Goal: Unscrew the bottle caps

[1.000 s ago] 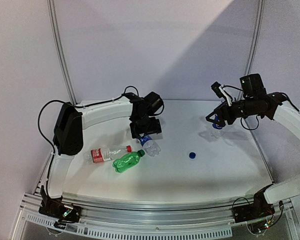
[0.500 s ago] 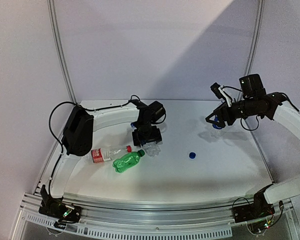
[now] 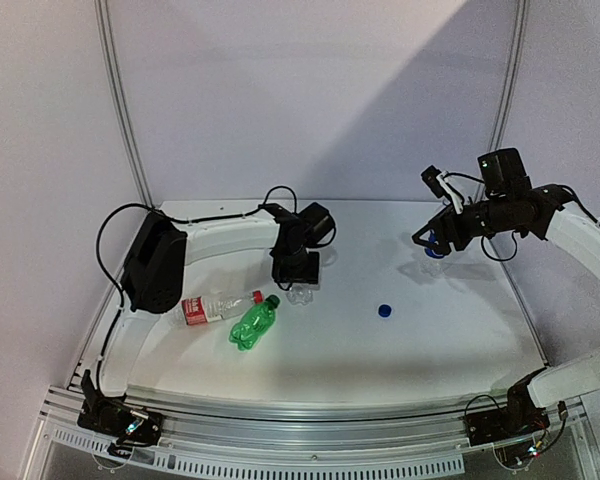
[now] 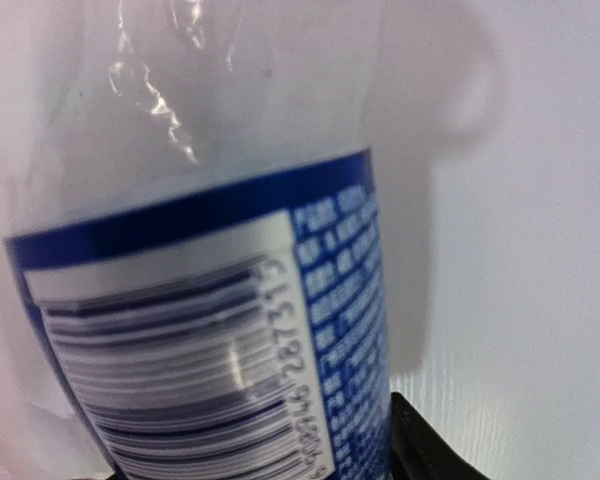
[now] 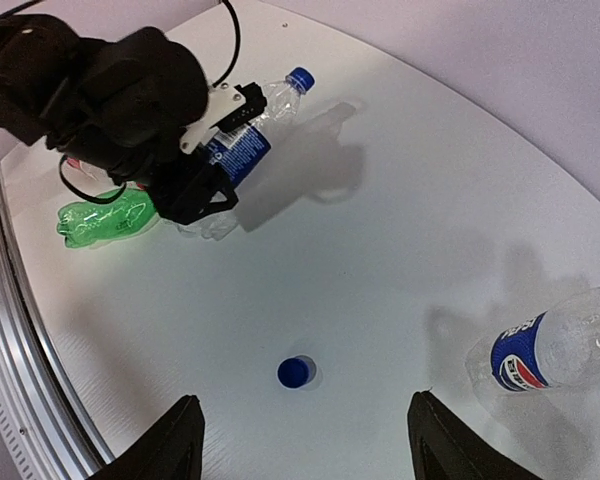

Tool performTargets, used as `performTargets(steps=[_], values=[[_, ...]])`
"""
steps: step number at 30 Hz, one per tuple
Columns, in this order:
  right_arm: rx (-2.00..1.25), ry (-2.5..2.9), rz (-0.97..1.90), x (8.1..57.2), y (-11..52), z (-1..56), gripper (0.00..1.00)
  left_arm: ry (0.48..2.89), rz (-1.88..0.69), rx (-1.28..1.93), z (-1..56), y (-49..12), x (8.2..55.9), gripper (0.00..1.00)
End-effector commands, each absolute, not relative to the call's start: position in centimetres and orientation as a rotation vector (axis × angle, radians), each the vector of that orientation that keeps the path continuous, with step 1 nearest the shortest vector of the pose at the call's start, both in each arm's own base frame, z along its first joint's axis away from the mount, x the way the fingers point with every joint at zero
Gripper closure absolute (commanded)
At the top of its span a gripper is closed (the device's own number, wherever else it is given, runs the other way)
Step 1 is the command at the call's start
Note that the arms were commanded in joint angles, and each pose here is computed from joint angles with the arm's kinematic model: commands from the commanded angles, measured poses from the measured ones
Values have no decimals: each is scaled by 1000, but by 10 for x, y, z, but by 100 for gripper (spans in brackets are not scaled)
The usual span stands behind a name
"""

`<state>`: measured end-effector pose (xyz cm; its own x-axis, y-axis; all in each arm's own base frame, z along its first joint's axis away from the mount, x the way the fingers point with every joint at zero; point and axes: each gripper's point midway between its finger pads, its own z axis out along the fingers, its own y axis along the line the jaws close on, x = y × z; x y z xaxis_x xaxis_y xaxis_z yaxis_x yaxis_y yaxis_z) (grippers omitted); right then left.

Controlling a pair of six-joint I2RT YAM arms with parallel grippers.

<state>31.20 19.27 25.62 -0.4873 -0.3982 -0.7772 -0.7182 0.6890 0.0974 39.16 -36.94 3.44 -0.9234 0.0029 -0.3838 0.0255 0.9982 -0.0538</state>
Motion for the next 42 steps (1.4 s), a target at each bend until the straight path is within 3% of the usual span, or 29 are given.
performTargets(steps=[1,8,14,18,23,30,34,42], values=[[-818,2130,493,318,190,257,29,2386,3,422,117,-392,396,49],[-807,2046,539,313,194,288,28,2051,62,845,154,-422,338,45],[-873,2133,848,291,223,305,30,1725,189,1108,157,-425,276,37],[-949,2247,1052,275,237,286,31,1603,297,1178,153,-429,246,39],[-991,2368,1149,245,232,257,31,1580,455,1187,125,-415,239,48],[-1003,2417,1230,225,230,234,30,1430,440,1089,114,-378,236,47],[-1012,2386,1328,226,239,232,30,1373,545,1103,110,-380,240,48],[-978,2457,1315,241,244,206,30,1367,518,1032,127,-390,242,48]])
